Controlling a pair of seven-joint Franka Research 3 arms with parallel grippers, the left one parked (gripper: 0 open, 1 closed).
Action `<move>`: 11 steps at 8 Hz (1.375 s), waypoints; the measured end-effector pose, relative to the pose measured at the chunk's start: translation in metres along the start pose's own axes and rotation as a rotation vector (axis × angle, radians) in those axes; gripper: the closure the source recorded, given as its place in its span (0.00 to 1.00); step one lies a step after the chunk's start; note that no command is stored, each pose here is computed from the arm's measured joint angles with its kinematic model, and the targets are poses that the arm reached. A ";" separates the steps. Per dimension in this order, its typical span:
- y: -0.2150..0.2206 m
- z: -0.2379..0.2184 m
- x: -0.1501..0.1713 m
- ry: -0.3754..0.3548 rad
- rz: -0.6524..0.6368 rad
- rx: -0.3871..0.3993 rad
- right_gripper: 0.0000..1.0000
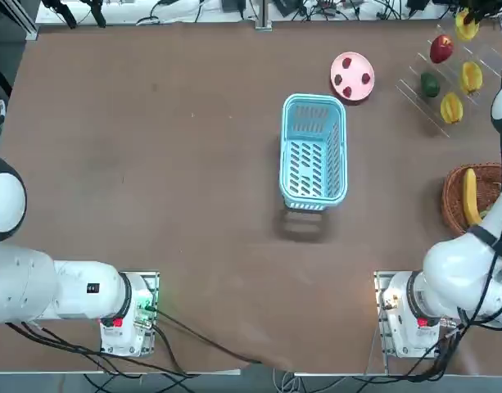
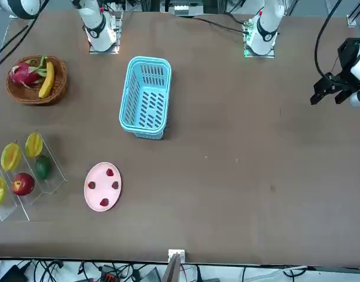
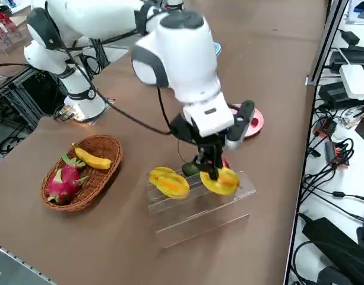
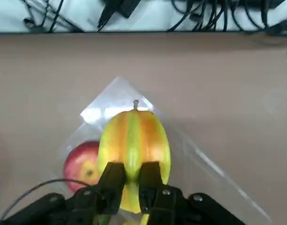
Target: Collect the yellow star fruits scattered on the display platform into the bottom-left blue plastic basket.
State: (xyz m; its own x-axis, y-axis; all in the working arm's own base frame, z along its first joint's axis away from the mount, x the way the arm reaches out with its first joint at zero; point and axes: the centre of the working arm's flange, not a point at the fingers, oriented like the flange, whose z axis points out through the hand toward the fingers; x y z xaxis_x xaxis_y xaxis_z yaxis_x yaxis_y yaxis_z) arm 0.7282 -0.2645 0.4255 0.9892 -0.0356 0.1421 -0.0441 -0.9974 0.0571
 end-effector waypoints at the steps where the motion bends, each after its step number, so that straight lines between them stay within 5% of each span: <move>1: -0.012 -0.028 -0.004 -0.040 -0.013 0.011 0.78; 3: -0.062 -0.090 -0.016 -0.133 0.040 0.035 0.80; 6: -0.194 -0.136 -0.043 -0.273 0.108 0.085 0.80; 9: -0.358 -0.154 -0.125 -0.346 0.179 0.075 0.80; 11: -0.446 -0.150 -0.194 -0.368 0.231 0.134 0.80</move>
State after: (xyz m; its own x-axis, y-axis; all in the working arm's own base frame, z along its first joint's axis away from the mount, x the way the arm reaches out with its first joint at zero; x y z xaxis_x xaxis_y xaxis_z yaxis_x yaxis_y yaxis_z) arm 0.5354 0.1970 0.5204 0.9404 -0.2536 -0.2265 -0.2746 -0.9592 -0.0665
